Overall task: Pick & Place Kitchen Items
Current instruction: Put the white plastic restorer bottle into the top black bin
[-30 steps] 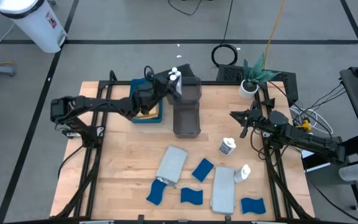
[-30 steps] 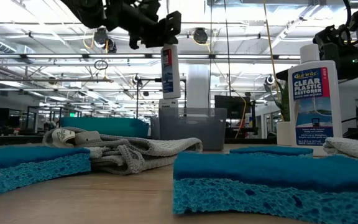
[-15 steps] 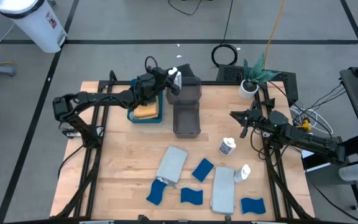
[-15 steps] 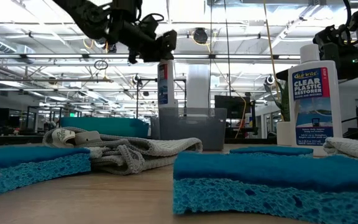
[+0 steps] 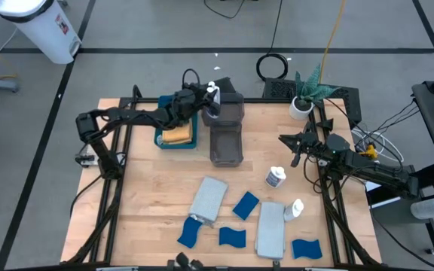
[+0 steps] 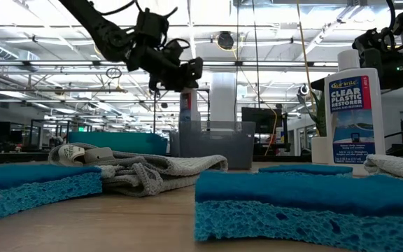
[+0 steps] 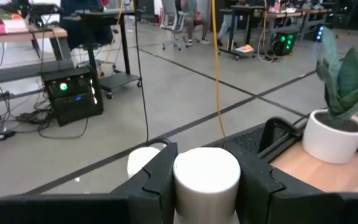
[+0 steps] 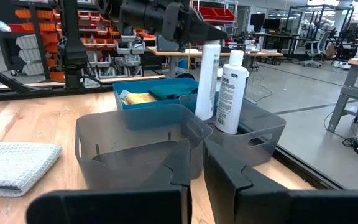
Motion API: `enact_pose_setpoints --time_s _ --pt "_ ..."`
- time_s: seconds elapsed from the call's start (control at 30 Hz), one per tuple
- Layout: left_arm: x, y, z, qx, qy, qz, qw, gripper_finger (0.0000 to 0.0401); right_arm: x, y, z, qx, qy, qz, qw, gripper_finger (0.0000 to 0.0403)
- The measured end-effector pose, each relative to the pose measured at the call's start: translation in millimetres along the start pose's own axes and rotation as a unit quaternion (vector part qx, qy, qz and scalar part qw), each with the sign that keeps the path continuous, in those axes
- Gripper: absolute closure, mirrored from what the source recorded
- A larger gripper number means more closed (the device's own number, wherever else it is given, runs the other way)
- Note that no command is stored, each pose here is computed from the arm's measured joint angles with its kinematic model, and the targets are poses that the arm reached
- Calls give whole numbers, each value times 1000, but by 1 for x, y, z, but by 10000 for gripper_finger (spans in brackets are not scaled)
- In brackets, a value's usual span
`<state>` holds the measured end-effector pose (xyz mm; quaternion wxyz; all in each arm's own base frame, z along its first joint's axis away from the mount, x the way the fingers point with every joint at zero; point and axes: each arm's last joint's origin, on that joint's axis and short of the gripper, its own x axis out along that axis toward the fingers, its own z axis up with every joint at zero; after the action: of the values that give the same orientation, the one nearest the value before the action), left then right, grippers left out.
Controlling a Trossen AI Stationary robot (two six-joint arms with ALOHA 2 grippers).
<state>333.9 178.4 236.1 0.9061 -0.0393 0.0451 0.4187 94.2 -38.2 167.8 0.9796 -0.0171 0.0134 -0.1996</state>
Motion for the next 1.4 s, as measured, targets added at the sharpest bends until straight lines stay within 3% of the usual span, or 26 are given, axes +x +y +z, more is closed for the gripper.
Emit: enact_pose_setpoints --time_s 0.63,1.0,1.4 --pt "8 -3 -18 10 32 -31 999 283 0 0 0 0 0 0 1000 383" --pt "22 -7 -41 18 20 -40 999 283 0 0 0 0 0 0 1000 383" --pt "21 -9 -42 34 17 -44 998 283 0 0 0 0 -1 0 1000 383"
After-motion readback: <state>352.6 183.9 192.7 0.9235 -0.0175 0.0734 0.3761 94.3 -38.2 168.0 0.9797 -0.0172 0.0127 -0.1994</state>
